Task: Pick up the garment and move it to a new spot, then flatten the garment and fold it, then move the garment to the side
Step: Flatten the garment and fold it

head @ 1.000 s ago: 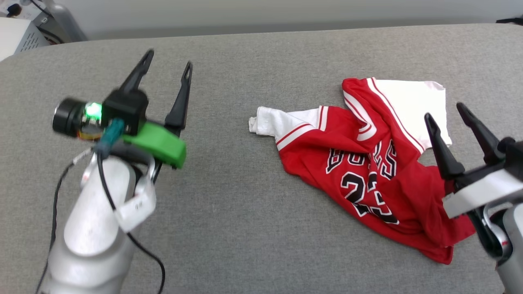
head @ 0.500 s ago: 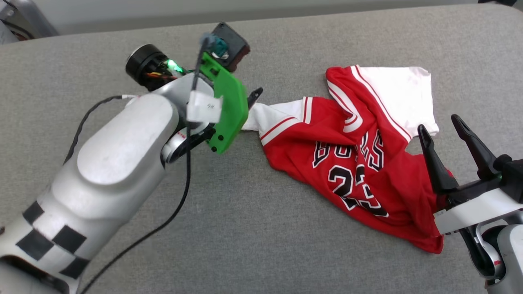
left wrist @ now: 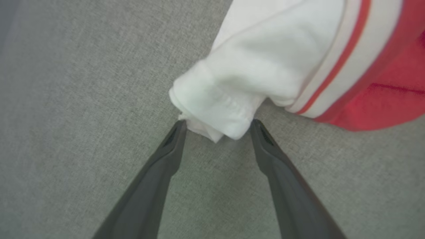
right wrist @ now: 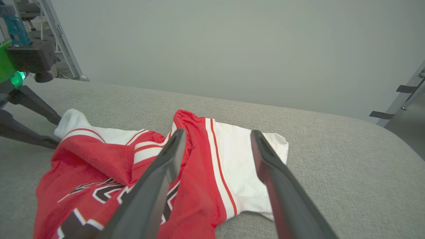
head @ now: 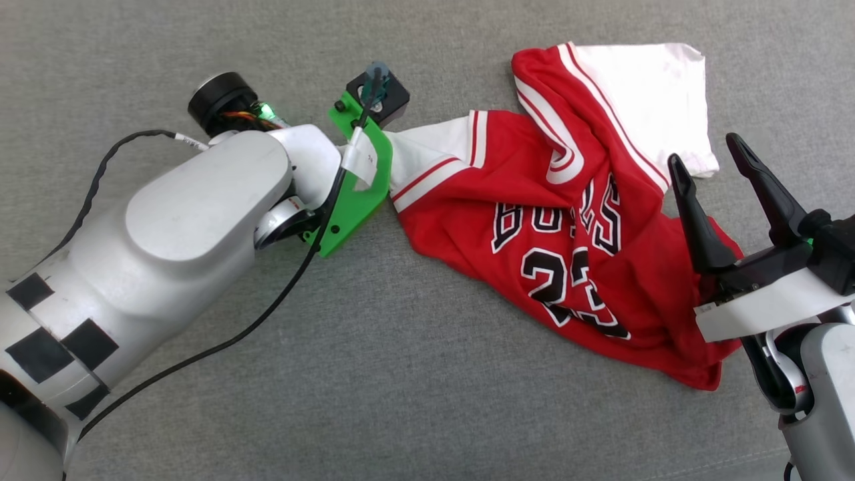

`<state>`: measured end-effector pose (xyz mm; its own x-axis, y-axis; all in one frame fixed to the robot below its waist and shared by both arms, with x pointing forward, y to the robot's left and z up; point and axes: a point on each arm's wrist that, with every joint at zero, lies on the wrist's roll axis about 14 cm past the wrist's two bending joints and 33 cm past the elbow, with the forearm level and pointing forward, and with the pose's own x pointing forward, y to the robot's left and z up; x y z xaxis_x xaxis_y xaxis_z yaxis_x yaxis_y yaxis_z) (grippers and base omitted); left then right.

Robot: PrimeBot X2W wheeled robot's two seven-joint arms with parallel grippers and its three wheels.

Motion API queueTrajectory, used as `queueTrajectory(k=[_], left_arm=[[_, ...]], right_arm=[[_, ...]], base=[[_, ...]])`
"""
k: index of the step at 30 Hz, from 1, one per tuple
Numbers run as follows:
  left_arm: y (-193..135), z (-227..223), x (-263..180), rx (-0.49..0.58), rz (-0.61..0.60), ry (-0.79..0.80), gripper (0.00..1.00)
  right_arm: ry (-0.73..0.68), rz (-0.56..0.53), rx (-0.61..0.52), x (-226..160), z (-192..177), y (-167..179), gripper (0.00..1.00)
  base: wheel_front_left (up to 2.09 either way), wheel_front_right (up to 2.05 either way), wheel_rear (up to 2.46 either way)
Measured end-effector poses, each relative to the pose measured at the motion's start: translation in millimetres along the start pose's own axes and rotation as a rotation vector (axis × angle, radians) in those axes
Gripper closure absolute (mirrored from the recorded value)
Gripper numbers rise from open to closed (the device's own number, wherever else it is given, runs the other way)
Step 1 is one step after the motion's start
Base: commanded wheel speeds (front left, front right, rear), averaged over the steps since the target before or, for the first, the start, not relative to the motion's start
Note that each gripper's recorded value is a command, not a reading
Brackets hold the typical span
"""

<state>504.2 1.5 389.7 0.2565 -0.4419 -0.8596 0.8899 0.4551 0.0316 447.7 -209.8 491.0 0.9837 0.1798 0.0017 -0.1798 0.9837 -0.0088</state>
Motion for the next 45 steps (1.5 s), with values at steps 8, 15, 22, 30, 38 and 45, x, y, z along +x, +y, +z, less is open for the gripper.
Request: queueTrajectory(k=[8,15,22,30,38,45], left_arm=[[-4,-8,23,-0.003,-0.061,0.017,1.0],[4,8,4,0.021,-0.002,-0.173,1.0],[56,-34,-40,-0.029,0.192,-0.21,1.0],[64,-149,-69,-0.274,0.334,-0.086,1.0],[54,-168,-76,-0.405,0.381,-0.145,0.0],[60,-144,-104,-0.45,0.559,-0.423,0.0]], right_arm=[[0.056,-0.027,-0.005,0,-24,-11,0.0],[0.042,-0.007,-0.001,6,-23,-6,0.0],[-0.002,0.016,0.008,11,-9,2,0.0],[0.004,0.026,0.019,3,-6,9,0.0],[0.035,0.005,0.018,-7,-8,2,0.0],[-0.026,-0.021,-0.022,-9,23,-12,0.0]], base=[[0.0,0.0,0.0],[0.0,0.0,0.0],[0.0,0.0,0.0],[0.0,0.0,0.0],[0.0,0.0,0.0],[0.0,0.0,0.0]])
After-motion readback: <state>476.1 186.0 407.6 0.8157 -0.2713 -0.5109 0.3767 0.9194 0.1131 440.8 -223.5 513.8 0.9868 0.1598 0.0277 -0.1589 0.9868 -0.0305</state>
